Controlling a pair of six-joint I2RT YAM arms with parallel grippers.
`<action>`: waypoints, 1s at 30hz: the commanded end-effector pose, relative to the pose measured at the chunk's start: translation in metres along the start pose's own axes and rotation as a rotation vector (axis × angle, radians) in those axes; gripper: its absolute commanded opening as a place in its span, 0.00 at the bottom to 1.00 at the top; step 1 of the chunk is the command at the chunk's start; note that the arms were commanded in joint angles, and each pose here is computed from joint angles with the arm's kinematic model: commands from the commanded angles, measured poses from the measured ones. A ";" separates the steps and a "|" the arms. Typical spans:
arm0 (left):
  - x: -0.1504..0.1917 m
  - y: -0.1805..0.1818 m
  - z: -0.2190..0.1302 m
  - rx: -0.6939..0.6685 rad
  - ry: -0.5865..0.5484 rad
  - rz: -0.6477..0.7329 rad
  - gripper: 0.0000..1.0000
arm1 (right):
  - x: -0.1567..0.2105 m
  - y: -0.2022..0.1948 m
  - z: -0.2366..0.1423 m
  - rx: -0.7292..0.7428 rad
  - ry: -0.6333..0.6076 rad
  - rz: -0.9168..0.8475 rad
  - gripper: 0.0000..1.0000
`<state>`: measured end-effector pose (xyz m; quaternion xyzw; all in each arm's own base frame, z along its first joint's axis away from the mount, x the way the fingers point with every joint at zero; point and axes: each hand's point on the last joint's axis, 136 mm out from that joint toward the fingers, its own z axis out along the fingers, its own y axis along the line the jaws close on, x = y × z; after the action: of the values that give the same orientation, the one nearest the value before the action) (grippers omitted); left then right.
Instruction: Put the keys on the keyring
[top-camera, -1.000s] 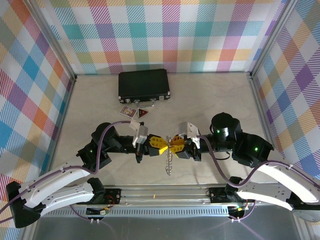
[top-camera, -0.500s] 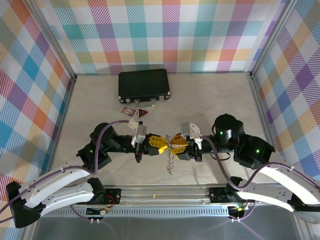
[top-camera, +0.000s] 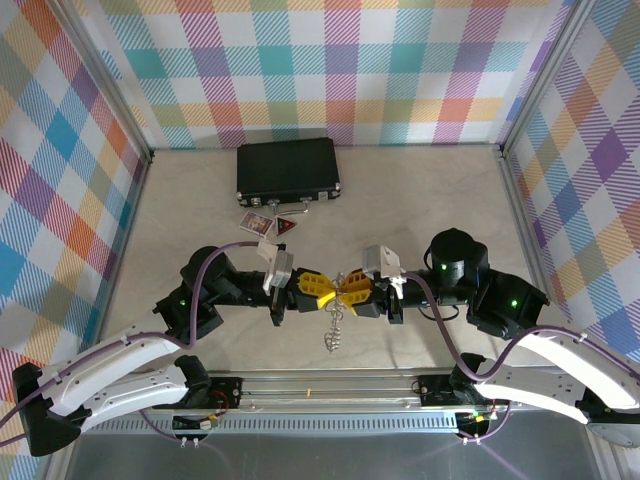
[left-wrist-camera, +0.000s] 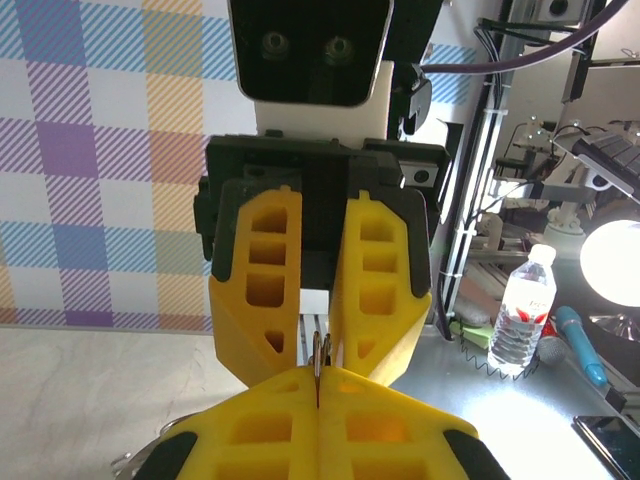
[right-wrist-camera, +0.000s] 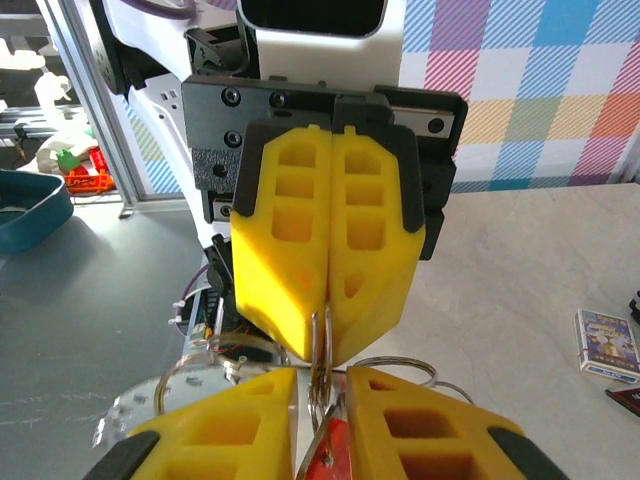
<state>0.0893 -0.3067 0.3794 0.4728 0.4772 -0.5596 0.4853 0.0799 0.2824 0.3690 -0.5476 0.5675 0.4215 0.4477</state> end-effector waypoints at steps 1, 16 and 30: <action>-0.013 -0.011 -0.003 0.037 -0.050 0.047 0.00 | -0.006 0.004 0.000 -0.018 -0.034 -0.013 0.15; 0.020 0.018 -0.011 -0.148 0.233 0.070 0.14 | 0.021 -0.011 0.005 0.038 0.176 -0.015 0.00; 0.045 0.017 -0.014 -0.126 0.392 0.011 0.18 | 0.025 -0.006 0.008 -0.008 0.224 -0.008 0.00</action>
<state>0.1103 -0.3002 0.3315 0.5324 0.5954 -0.4224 0.4286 0.0913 0.2815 0.3200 -0.5878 0.6378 0.3461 0.3578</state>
